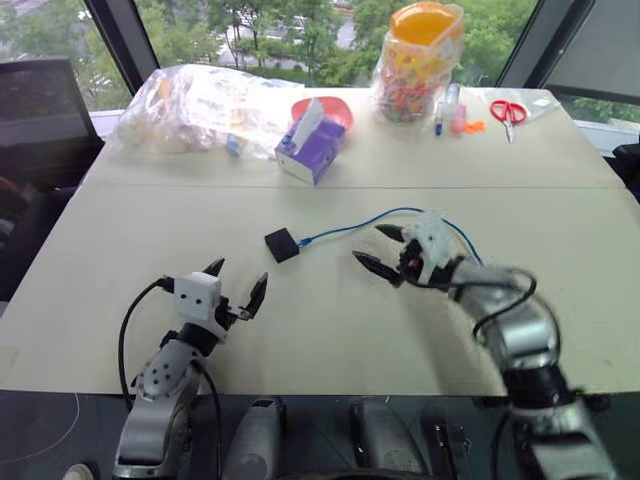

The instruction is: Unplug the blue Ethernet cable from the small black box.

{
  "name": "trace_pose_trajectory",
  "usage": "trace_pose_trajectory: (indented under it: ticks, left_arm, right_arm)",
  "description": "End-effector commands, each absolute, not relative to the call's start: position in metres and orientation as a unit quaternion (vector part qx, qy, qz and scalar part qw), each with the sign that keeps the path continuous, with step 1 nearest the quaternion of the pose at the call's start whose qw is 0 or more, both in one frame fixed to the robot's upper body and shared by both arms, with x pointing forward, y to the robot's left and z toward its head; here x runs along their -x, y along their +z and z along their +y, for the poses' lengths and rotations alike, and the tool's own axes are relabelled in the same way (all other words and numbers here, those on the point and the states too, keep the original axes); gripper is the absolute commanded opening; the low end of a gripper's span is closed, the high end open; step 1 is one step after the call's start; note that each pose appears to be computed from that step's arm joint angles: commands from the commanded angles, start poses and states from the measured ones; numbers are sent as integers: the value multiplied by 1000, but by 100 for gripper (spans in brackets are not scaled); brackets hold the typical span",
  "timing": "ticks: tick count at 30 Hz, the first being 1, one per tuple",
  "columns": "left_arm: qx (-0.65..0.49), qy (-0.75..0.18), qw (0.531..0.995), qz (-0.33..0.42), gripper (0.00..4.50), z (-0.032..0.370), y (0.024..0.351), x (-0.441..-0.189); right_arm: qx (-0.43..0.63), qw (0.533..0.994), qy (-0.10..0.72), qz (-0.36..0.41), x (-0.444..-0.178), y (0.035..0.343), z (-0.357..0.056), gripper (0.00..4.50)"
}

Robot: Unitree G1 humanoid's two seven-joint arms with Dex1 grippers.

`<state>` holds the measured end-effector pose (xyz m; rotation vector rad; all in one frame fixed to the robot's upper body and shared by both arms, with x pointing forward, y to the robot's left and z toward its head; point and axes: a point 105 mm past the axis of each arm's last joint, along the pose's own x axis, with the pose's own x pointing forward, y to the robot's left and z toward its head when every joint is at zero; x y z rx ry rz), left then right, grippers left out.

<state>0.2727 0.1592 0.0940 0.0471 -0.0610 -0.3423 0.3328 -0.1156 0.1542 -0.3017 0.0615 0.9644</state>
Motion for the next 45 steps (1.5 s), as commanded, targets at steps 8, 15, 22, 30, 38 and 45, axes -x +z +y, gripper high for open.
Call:
trace_pose_trajectory:
  ticks: [8, 15, 22, 30, 38, 45]
  left_arm:
    - [-35, -180, 981, -63, 448, 168, 113, -286]
    - [-43, -158, 984, -73, 448, 172, 118, -276]
    - [-53, -117, 989, -77, 448, 184, 120, -264]
    - [-57, -92, 991, -82, 448, 190, 123, -258]
    - [-59, -80, 991, -90, 448, 191, 124, -257]
    - [-59, -65, 992, -96, 450, 193, 125, -255]
  right_arm:
    - [410, 641, 646, 66, -359, 214, -60, 375]
    - [571, 494, 653, 66, -380, 192, -7, 375]
    - [640, 467, 603, 90, -392, 178, 24, 375]
    - [652, 466, 584, 133, -393, 162, 34, 375]
    - [632, 477, 590, 160, -387, 159, 44, 375]
    - [640, 476, 575, 183, -387, 152, 46, 349]
